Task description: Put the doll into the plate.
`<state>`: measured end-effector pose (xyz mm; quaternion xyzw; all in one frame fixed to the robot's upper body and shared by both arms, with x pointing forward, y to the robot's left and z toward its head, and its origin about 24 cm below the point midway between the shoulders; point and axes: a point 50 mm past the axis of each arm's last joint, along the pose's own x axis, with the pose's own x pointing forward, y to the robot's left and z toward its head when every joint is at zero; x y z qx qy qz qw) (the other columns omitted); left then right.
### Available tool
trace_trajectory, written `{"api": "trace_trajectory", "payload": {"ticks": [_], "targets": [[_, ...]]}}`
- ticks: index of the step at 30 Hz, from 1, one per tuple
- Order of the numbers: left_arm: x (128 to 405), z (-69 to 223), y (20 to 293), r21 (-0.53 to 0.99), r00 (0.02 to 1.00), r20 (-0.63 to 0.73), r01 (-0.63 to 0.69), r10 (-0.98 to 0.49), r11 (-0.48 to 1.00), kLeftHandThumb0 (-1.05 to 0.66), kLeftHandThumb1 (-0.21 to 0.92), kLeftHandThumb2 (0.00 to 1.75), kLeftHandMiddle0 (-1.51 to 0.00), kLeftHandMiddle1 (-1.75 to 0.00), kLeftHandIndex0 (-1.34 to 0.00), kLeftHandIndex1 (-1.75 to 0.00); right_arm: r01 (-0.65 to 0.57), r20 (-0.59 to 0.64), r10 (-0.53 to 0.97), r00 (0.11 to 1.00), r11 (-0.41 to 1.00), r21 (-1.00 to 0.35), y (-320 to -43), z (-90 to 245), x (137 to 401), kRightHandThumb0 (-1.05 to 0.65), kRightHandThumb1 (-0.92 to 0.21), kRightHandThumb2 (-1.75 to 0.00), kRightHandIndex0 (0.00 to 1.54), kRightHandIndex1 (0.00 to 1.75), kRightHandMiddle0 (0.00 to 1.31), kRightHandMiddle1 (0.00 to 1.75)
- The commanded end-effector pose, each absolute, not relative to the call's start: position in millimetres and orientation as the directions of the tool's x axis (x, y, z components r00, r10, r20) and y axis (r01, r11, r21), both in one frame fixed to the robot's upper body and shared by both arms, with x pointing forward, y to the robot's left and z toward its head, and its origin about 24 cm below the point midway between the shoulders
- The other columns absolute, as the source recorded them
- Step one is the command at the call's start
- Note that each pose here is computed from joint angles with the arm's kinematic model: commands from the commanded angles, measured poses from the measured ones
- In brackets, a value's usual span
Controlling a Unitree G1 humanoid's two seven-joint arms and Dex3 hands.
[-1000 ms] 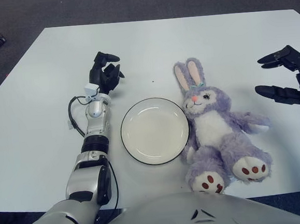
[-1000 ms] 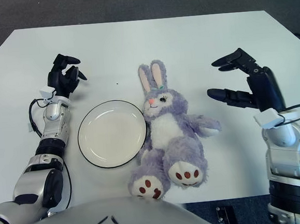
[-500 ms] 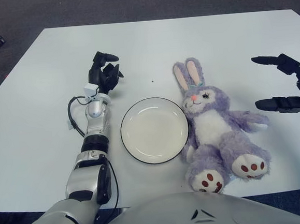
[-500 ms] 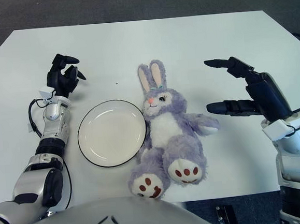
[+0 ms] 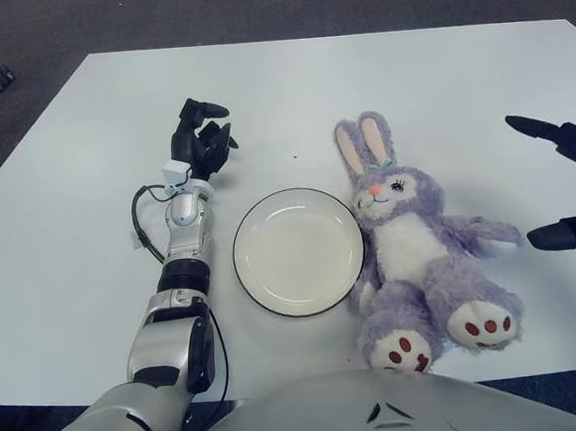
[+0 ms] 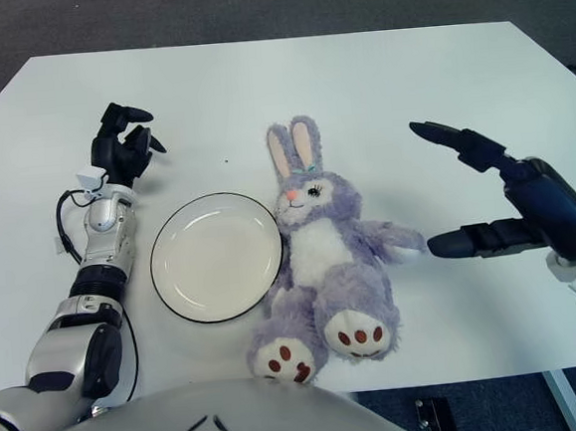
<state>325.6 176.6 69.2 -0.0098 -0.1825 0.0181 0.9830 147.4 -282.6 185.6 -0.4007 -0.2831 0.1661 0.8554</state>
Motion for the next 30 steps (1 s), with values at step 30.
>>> {"api": "trace_trajectory", "payload": {"ticks": [30], "targets": [[316.4,40.2,175.0,0.008,0.967,0.252,-0.049,0.046,0.999,-0.36,0.92,0.26,-0.82,-1.75,-0.47,-1.46,-0.050,0.314,0.562,0.765,0.538,-0.841,-274.1,172.7,118.4,-0.69,-0.92,-0.44,0.30,0.00,0.25,0.04]]}}
